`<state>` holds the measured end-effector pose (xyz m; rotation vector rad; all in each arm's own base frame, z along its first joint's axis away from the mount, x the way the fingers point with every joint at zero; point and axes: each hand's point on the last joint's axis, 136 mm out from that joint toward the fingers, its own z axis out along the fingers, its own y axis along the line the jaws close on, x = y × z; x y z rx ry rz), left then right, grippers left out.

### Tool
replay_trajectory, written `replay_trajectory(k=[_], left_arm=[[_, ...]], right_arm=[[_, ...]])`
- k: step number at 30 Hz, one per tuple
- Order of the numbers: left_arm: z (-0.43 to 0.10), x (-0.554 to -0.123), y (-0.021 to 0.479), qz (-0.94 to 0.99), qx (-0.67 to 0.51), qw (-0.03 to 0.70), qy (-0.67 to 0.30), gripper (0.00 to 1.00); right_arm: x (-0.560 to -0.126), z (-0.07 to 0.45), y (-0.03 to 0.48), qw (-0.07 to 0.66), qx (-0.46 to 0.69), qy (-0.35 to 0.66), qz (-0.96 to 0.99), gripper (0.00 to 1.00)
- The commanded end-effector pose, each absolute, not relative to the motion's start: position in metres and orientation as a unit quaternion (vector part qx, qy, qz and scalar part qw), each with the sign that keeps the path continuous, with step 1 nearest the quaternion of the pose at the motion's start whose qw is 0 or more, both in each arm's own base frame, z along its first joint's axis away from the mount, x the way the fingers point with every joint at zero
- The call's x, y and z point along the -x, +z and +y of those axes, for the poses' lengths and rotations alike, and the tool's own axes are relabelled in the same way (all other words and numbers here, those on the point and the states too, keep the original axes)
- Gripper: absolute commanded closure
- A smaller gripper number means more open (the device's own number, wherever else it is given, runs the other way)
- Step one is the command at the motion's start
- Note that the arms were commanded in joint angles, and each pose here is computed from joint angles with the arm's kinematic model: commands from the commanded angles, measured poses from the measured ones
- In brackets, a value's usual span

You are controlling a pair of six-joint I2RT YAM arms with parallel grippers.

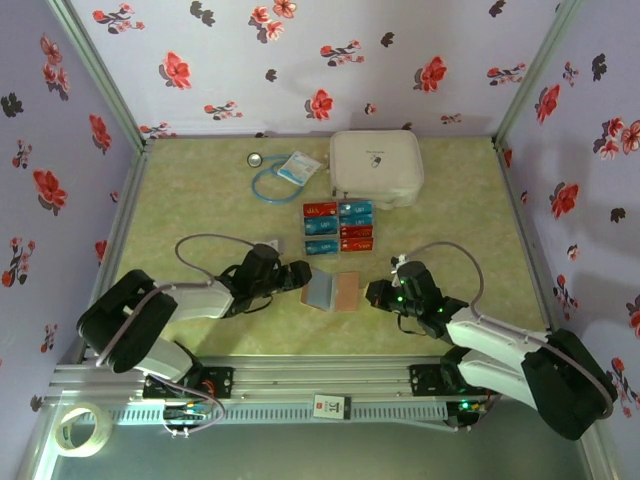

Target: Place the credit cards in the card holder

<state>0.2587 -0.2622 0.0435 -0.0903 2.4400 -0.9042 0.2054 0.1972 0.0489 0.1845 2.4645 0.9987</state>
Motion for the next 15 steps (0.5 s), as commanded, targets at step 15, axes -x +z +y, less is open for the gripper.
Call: replay_trajectory(k=[15], left_arm=[[-0.280, -0.259, 0.065, 0.864, 0.037, 0.276, -0.420, 0.62]], right_arm=[[-0.218, 0.202, 0.031, 0.231, -0.056, 0.343, 0.909, 1.00]])
